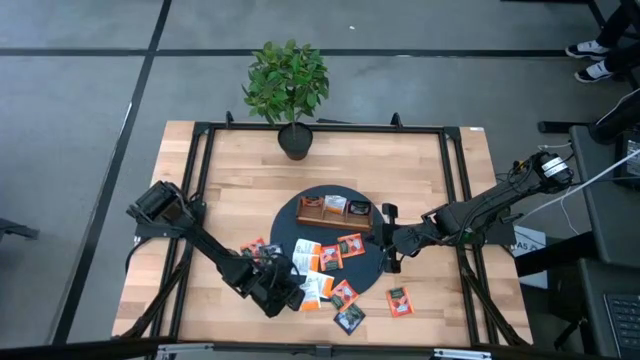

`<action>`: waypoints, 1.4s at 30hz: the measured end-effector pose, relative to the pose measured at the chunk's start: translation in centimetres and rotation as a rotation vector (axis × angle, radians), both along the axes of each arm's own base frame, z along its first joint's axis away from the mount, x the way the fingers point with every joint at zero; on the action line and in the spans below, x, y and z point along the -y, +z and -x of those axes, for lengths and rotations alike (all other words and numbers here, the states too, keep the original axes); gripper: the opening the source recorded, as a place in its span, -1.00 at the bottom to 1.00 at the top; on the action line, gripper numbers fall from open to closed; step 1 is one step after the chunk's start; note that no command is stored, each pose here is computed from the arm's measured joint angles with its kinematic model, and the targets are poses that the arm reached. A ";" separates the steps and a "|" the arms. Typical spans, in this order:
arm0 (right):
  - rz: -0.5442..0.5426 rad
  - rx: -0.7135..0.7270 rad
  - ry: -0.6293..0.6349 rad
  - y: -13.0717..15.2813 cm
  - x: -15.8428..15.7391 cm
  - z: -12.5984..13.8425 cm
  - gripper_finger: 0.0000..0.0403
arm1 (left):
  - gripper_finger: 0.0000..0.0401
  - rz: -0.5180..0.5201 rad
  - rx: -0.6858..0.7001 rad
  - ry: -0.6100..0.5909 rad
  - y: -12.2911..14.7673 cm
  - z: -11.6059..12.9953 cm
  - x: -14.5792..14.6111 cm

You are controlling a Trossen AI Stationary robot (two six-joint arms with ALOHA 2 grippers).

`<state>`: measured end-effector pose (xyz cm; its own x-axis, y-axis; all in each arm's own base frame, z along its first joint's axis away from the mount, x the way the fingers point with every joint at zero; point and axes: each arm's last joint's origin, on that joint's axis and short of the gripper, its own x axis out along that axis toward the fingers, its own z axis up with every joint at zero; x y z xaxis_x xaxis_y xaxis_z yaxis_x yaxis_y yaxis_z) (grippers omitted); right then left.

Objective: Pick & Place Tea
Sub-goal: Put the white tea bag into the middle of the wooden organizer

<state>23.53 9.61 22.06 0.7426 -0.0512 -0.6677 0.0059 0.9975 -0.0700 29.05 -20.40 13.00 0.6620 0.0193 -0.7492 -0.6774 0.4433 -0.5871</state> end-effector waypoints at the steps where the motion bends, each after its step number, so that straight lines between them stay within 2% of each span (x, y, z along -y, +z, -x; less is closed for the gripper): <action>1: 0.000 0.000 0.000 0.0 0.0 0.0 -0.90 | -0.03 0.003 0.005 0.000 0.0 0.0 0.0; 17: 0.000 0.000 0.000 0.0 0.0 0.0 -0.90 | -0.04 0.032 0.019 -0.014 -1.0 -0.9 0.1; 30: -0.001 0.000 -0.002 0.0 0.0 0.0 -0.90 | -0.04 0.013 0.033 -0.036 -1.2 -1.2 0.1; 34: -0.002 0.000 -0.002 0.0 0.0 0.0 -0.90 | -0.14 -0.001 0.023 -0.040 -1.4 -1.1 0.0; 42: -0.002 0.000 -0.002 0.0 0.0 0.0 -0.90 | -0.46 -0.036 0.011 -0.058 -1.6 -1.0 -0.1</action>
